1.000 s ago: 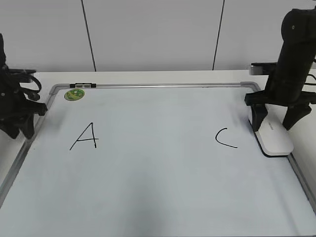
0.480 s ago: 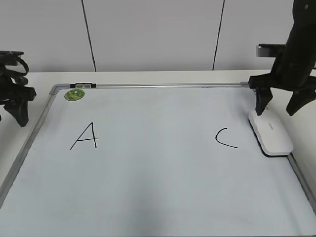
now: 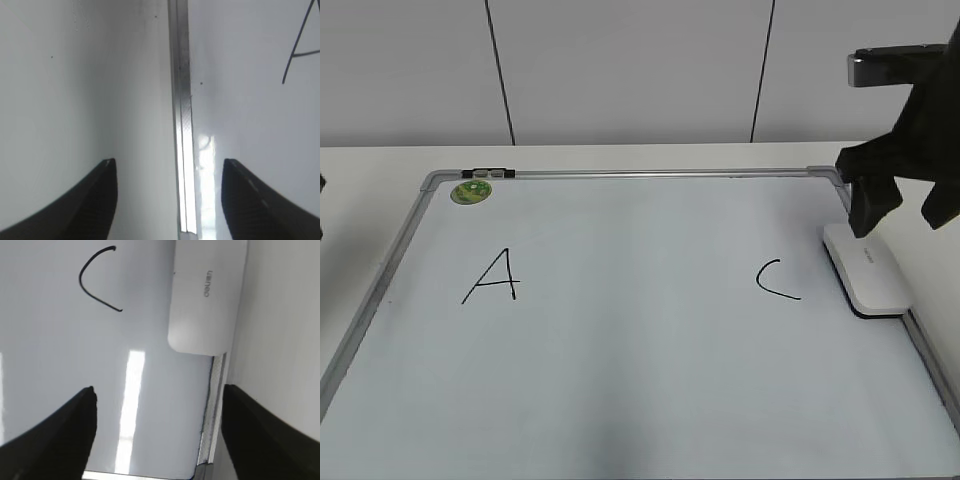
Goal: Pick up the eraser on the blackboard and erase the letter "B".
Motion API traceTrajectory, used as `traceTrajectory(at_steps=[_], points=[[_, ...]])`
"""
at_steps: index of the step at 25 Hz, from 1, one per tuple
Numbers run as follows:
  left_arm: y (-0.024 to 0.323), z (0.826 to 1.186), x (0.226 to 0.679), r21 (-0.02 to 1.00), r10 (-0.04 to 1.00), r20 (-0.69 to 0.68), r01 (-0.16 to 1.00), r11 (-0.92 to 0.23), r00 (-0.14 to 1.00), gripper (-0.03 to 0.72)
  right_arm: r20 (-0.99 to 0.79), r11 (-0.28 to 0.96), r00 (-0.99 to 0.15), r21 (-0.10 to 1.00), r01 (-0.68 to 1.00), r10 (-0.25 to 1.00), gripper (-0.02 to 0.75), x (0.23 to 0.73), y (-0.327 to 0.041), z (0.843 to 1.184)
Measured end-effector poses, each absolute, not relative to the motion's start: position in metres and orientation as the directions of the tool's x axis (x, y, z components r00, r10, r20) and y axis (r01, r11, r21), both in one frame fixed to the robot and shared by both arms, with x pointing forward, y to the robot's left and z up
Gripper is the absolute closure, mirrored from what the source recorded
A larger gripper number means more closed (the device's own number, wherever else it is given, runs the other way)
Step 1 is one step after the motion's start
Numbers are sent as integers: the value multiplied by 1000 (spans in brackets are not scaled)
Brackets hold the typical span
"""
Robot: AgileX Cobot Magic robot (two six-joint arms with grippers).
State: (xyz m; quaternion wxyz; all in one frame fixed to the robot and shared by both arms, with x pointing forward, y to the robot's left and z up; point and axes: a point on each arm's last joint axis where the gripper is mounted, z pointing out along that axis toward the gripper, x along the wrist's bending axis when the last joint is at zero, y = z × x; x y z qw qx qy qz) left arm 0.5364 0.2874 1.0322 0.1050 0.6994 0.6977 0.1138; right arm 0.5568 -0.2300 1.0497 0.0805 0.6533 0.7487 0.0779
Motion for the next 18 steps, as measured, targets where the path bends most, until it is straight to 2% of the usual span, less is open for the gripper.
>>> traceTrajectory(at_steps=[3, 11, 15, 18], points=[[292, 1045, 501, 368, 999, 41, 929, -25, 11, 191, -12, 170, -173, 277, 946, 985, 163, 529, -224, 1050], [300, 1089, 403, 589, 998, 64, 807, -42, 5, 191, 9, 173, -186, 320, 931, 983, 163, 466, -235, 1052], [303, 1093, 357, 648, 998, 68, 761, -41, -4, 191, 14, 168, -186, 371, 913, 982, 163, 440, -242, 1059], [305, 1086, 330, 665, 998, 68, 745, -38, -9, 191, 23, 156, -188, 460, 874, 982, 163, 404, -253, 1070]])
